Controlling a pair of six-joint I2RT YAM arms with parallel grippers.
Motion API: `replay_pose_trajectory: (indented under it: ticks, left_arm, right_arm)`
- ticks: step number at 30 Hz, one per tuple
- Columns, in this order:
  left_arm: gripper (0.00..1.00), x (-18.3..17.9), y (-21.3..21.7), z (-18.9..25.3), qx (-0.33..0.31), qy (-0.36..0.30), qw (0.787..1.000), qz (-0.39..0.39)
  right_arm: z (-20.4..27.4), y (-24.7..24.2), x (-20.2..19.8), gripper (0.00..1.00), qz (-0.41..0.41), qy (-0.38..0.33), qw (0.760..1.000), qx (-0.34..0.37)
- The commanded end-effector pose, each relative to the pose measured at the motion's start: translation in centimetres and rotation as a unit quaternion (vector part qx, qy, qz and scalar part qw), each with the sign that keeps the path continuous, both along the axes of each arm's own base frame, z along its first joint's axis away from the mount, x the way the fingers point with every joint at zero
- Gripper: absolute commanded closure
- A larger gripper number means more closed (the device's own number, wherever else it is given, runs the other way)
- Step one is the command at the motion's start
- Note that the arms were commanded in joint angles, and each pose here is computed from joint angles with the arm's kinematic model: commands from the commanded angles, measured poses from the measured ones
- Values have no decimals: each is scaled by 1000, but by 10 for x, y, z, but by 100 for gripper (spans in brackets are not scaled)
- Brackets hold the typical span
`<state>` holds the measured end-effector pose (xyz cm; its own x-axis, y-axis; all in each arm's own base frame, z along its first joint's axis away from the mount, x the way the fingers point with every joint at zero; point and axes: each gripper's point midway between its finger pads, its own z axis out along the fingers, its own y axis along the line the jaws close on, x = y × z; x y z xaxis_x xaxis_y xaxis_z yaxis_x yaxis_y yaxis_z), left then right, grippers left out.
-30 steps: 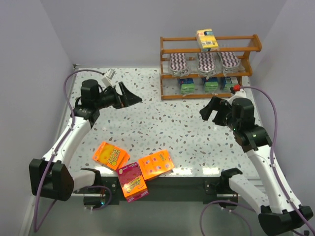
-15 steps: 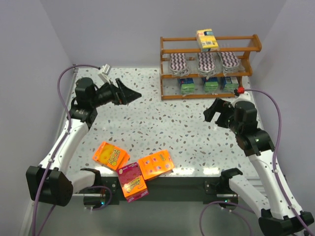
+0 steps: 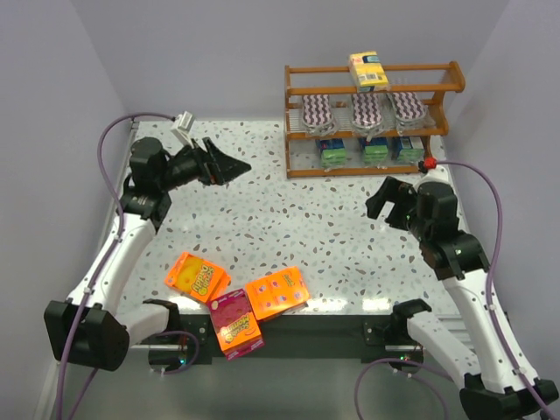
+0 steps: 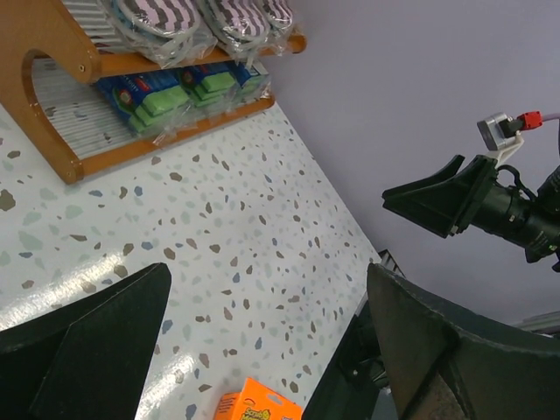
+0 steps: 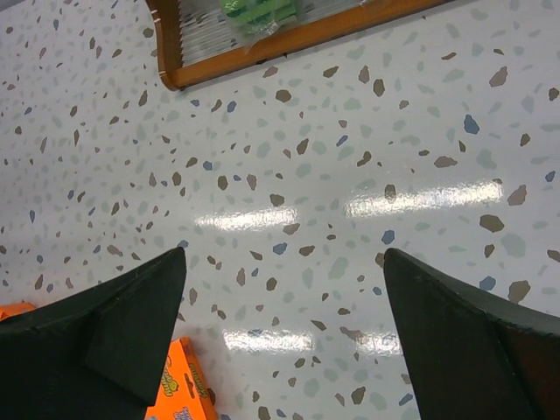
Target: Place and organize the cleaning sponges onto the shelf
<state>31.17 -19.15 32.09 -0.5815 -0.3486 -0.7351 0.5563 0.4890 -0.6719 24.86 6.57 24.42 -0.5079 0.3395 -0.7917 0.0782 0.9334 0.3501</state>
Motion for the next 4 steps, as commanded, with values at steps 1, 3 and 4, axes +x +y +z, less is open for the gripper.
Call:
replay_pose_trajectory:
  ticks: [1, 3, 4]
  left_arm:
    - [0, -2, 2, 44, -13, -67, 998, -1]
    - [0, 0, 3, 47, -6, -71, 997, 4]
    - [0, 0, 4, 49, -3, -79, 997, 7]
  right_arm:
    - [4, -10, -1, 2, -19, -12, 1000, -16]
    - [5, -13, -1, 2, -28, -13, 999, -17]
    - [4, -17, 1, 2, -40, -12, 999, -22]
